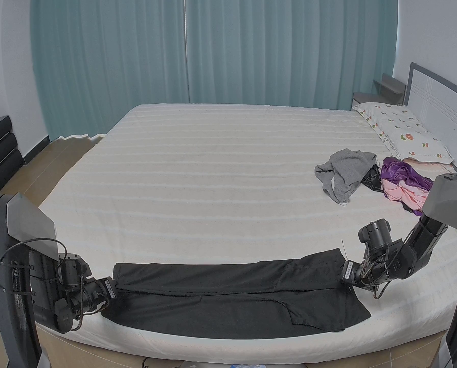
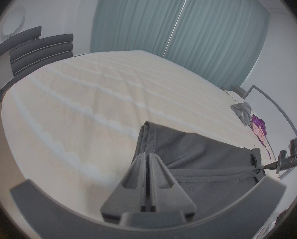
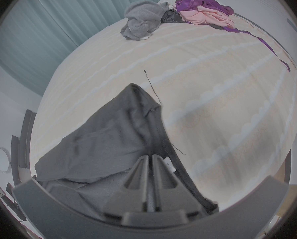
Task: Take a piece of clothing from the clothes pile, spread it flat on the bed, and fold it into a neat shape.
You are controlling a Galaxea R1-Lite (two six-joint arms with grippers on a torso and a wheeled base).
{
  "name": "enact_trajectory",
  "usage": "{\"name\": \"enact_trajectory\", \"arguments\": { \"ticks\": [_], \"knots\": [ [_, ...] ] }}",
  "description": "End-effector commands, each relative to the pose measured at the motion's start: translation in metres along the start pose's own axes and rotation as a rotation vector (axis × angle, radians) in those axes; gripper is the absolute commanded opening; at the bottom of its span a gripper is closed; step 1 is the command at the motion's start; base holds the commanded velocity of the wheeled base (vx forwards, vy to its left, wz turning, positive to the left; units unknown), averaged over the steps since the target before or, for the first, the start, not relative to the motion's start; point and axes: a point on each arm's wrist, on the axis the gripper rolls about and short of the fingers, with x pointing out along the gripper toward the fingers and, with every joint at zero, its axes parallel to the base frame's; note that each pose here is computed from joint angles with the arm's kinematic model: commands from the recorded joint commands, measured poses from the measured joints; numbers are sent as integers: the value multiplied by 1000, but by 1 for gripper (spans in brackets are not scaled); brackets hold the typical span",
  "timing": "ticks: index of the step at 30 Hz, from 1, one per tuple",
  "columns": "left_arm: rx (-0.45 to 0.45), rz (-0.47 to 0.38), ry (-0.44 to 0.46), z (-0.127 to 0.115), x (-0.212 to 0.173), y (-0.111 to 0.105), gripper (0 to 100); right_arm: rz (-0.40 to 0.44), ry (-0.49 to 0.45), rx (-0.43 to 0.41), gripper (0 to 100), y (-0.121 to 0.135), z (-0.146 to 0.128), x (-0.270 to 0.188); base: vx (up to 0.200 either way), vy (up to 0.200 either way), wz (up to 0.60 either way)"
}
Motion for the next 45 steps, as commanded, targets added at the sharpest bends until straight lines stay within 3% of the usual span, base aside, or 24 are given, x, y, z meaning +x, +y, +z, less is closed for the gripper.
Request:
{"name": "enact_trajectory", "arguments": {
  "ticks": [1,8,15,21,27,34,35,41,45],
  "knots": [
    [-3,7,18,-6,1,2,100,-6,11,-1,100,-2,-2,3,0,0,0],
    [-21,-10,-43,8,-3,-1,100,108,-85,34,100,6,18,-18,0,0,0],
    [-164,-68,-181,39,8,-10,100,204,-158,54,100,18,46,-23,0,0,0],
    [-176,-69,-130,38,42,-14,100,277,-109,62,100,25,56,1,0,0,0],
    [-174,-56,-93,31,71,-16,100,280,-66,75,100,19,55,20,0,0,0],
    [-174,-49,-83,29,76,-15,100,307,-40,87,100,15,55,18,0,0,0],
    [-174,-50,-84,29,76,-15,0,299,-38,88,100,14,54,20,0,0,0],
    [-197,-21,-97,30,74,-12,0,292,-47,97,100,11,56,19,0,0,0],
    [-313,8,-145,37,76,-8,0,281,-41,106,100,6,55,20,0,0,0]
  ]
}}
